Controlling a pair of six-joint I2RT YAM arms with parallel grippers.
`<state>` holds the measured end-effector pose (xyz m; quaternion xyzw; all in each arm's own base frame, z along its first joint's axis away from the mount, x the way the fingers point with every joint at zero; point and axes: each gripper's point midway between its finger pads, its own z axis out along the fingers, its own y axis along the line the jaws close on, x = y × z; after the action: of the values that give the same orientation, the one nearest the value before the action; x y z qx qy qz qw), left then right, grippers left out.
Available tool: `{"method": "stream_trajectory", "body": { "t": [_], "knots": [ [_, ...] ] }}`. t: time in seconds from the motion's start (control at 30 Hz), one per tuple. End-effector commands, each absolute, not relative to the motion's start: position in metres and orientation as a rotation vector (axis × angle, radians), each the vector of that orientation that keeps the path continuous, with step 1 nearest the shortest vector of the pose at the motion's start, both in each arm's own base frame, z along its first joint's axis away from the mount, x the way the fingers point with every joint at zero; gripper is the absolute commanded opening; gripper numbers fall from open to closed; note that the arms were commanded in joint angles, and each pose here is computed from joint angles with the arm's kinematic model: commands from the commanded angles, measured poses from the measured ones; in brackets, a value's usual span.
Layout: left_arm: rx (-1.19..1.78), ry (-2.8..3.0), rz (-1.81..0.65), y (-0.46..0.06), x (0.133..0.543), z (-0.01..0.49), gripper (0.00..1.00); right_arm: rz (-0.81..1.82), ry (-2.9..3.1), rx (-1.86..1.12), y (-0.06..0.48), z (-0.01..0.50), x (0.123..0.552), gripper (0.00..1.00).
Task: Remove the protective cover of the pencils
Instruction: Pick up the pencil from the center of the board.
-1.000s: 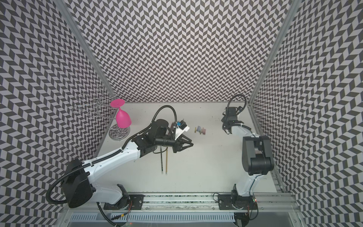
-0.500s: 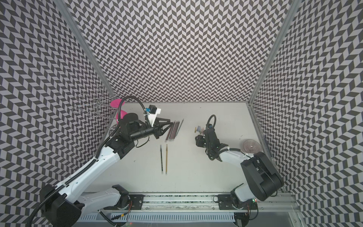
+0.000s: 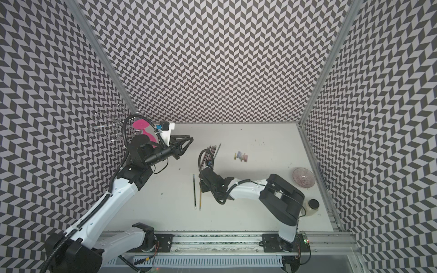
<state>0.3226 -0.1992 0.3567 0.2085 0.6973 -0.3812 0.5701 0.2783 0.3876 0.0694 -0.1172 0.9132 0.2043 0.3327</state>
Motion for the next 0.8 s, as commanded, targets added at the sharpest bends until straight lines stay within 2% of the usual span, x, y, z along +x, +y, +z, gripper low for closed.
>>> {"method": "stream_trajectory", "body": {
  "t": [0.0,0.33,0.67,0.7,0.77],
  "knots": [
    [0.496,1.605,-0.93,-0.199,0.32,0.363,0.33,0.331,2.384,-0.255,0.383,0.06,0.29,0.45],
    [0.493,1.607,-0.936,-0.198,0.321,0.362,0.33,0.177,2.405,-0.257,0.401,0.039,0.307,0.42],
    [0.489,1.612,-0.943,-0.197,0.322,0.361,0.33,0.196,2.458,-0.242,0.383,0.018,0.29,0.35],
    [0.489,1.612,-0.943,-0.197,0.322,0.361,0.33,0.202,2.462,-0.234,0.379,0.017,0.288,0.32],
    [0.49,1.613,-0.944,-0.197,0.322,0.36,0.33,0.216,2.465,-0.227,0.373,0.016,0.283,0.2]
  ]
}}
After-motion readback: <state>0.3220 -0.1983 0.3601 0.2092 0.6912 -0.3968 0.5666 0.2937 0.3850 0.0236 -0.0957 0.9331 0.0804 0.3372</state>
